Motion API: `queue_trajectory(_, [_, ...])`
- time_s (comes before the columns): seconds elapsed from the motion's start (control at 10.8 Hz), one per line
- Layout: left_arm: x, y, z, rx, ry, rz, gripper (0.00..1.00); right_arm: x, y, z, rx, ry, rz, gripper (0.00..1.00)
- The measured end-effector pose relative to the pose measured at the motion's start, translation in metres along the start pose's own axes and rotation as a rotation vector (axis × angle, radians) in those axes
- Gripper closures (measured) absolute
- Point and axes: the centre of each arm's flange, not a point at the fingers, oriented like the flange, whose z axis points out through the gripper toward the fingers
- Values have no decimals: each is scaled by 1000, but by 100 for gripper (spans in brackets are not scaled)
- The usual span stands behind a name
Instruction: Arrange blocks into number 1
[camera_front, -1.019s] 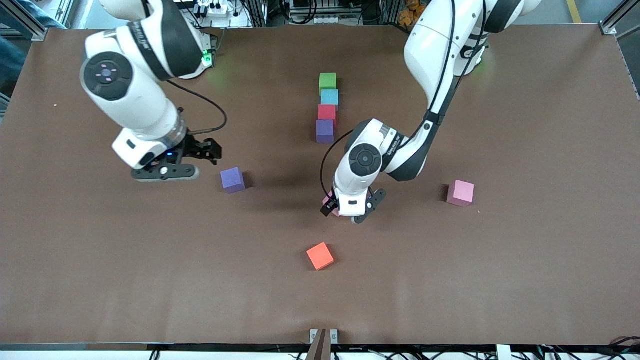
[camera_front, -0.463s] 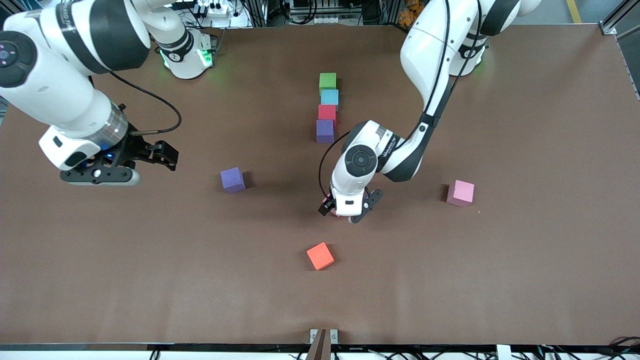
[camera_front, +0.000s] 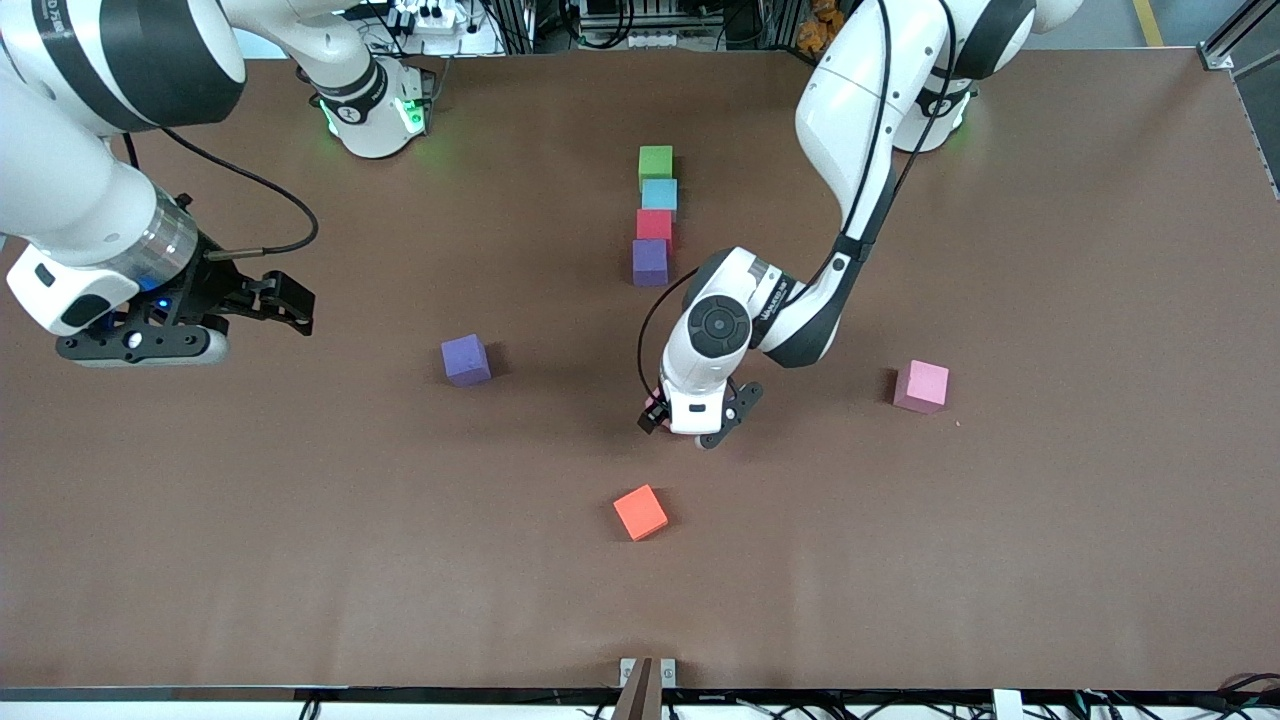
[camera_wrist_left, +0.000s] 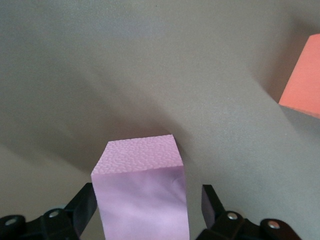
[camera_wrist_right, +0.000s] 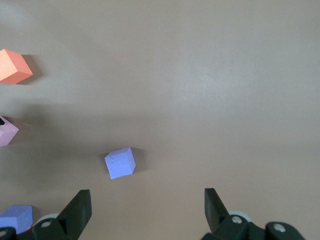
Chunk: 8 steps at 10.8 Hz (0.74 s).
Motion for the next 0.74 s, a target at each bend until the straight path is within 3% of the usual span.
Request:
queue_trajectory(0.19, [-2,0,3,3,0,8,37,0,0,0,0,1,-2,0])
queue_trajectory(0.28, [-4,1,2,1,0,19,41,0,0,-1,1,2,-3,0])
queue_trajectory(0.56, [-13,4,-5,-4,-6,136,44,0,6,-6,-2,0,-25,0])
queue_trajectory(0.74, [-40,5,-7,7,-10,264,44,-1,27,-7,-6,-35,-49,0])
